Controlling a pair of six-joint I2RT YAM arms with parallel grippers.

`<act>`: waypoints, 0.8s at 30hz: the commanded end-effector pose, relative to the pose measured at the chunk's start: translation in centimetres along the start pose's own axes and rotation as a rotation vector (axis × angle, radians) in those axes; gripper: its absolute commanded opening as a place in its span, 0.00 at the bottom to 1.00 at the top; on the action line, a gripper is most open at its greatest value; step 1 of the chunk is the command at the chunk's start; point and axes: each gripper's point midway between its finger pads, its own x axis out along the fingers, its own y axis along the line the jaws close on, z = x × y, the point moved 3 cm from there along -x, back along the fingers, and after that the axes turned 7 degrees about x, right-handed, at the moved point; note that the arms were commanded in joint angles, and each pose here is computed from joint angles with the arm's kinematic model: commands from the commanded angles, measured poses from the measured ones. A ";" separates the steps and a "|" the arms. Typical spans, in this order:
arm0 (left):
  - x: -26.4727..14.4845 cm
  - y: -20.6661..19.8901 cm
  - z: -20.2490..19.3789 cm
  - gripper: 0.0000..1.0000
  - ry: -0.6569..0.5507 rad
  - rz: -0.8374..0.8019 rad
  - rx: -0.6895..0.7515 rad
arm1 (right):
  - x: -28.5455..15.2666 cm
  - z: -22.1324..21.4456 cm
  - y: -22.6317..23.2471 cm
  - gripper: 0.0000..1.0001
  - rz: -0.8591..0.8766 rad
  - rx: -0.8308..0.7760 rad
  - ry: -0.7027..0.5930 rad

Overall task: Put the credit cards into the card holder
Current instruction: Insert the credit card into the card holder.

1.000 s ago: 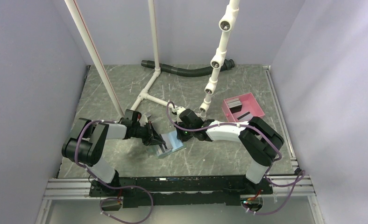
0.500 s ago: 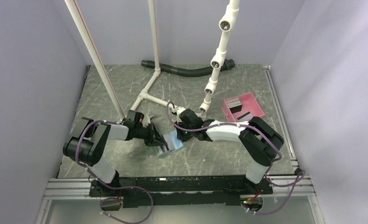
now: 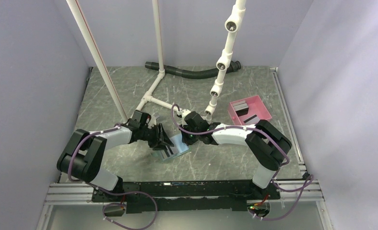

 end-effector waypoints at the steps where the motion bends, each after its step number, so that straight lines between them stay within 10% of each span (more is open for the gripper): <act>1: -1.0 1.6 -0.4 0.50 -0.022 0.149 -0.009 | 0.1 -1.6 -0.6 0.00 -0.016 -0.018 0.055; 24: 0.3 3.2 -0.4 0.00 0.091 0.215 -0.030 | 0.3 -1.3 -0.5 0.00 -0.016 -0.034 0.064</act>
